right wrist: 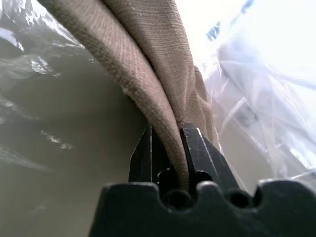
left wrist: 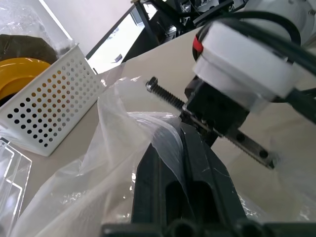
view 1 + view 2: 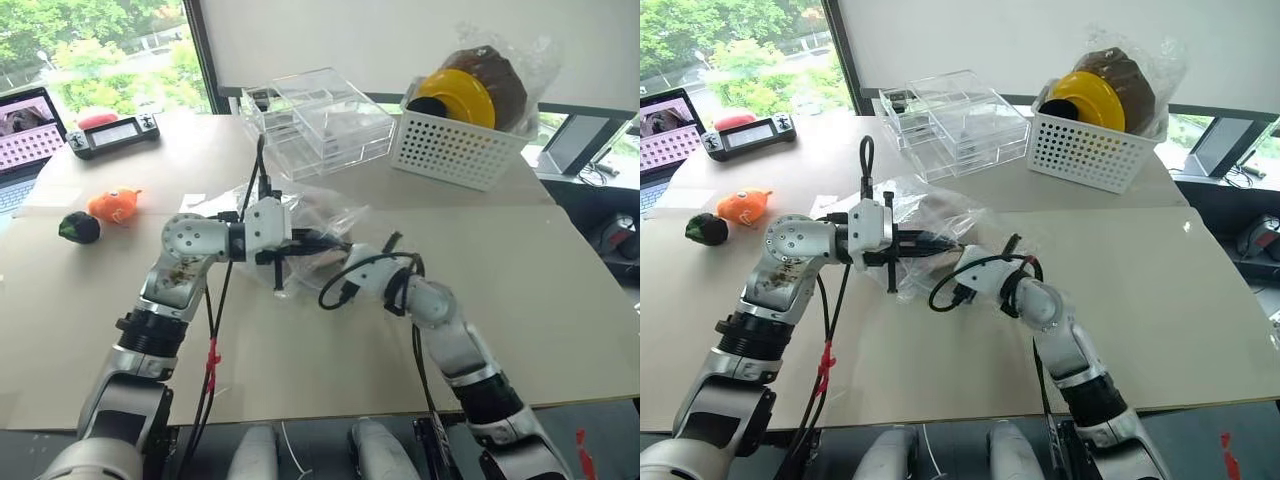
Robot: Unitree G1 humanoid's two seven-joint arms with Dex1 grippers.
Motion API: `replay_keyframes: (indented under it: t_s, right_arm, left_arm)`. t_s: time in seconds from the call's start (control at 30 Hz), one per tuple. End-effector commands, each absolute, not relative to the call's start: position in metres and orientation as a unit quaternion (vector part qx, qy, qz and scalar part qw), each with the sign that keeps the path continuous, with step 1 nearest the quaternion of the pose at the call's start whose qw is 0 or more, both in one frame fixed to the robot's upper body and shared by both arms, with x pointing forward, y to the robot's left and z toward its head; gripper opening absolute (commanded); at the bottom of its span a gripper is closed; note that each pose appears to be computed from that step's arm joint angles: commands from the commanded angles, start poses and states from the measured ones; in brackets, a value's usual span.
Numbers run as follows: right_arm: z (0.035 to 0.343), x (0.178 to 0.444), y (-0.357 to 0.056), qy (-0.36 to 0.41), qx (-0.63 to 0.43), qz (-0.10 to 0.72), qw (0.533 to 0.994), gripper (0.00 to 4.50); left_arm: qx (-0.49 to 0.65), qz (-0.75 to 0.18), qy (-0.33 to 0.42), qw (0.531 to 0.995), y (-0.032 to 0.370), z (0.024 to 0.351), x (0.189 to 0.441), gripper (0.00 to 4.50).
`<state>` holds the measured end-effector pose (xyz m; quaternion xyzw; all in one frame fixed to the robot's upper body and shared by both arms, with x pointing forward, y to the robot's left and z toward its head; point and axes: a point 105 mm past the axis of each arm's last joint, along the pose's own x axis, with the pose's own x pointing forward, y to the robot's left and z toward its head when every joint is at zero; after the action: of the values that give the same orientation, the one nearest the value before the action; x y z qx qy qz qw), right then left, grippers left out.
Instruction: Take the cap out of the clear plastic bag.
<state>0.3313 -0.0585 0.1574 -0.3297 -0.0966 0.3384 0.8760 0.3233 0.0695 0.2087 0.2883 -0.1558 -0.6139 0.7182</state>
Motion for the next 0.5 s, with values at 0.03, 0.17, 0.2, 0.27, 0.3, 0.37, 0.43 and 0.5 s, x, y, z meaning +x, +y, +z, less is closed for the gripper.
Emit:
replay_keyframes:
  t_s: [0.03,0.17,0.2,0.27,0.3,0.37,0.43,0.5]
  right_arm:
    - [0.173,0.312,-0.063,-0.092,-0.297,0.355,0.882,0.06]
    - [0.180,0.296,-0.062,-0.084,-0.264,0.369,0.887,0.06]
    - [0.183,0.294,-0.063,-0.085,-0.258,0.368,0.889,0.06]
    - [0.193,0.297,-0.070,-0.101,-0.265,0.335,0.899,0.06]
    - [0.198,0.302,-0.077,-0.105,-0.273,0.309,0.905,0.06]
    - [0.200,0.321,-0.099,-0.102,-0.339,0.226,0.908,0.06]
    - [0.198,0.332,-0.107,-0.096,-0.371,0.179,0.906,0.06]
    - [0.194,0.337,-0.108,-0.089,-0.379,0.156,0.908,0.06]
  left_arm:
    - [0.298,-0.611,-0.173,0.713,0.068,0.216,0.324,0.00]
    - [0.300,-0.612,-0.174,0.711,0.067,0.215,0.325,0.00]
    - [0.300,-0.613,-0.174,0.709,0.067,0.215,0.325,0.00]
    - [0.301,-0.616,-0.175,0.707,0.066,0.214,0.325,0.00]
    - [0.301,-0.616,-0.176,0.706,0.066,0.214,0.325,0.00]
    - [0.300,-0.616,-0.176,0.707,0.065,0.214,0.326,0.00]
    - [0.300,-0.616,-0.177,0.707,0.065,0.215,0.327,0.00]
    - [0.300,-0.616,-0.177,0.707,0.065,0.215,0.328,0.00]
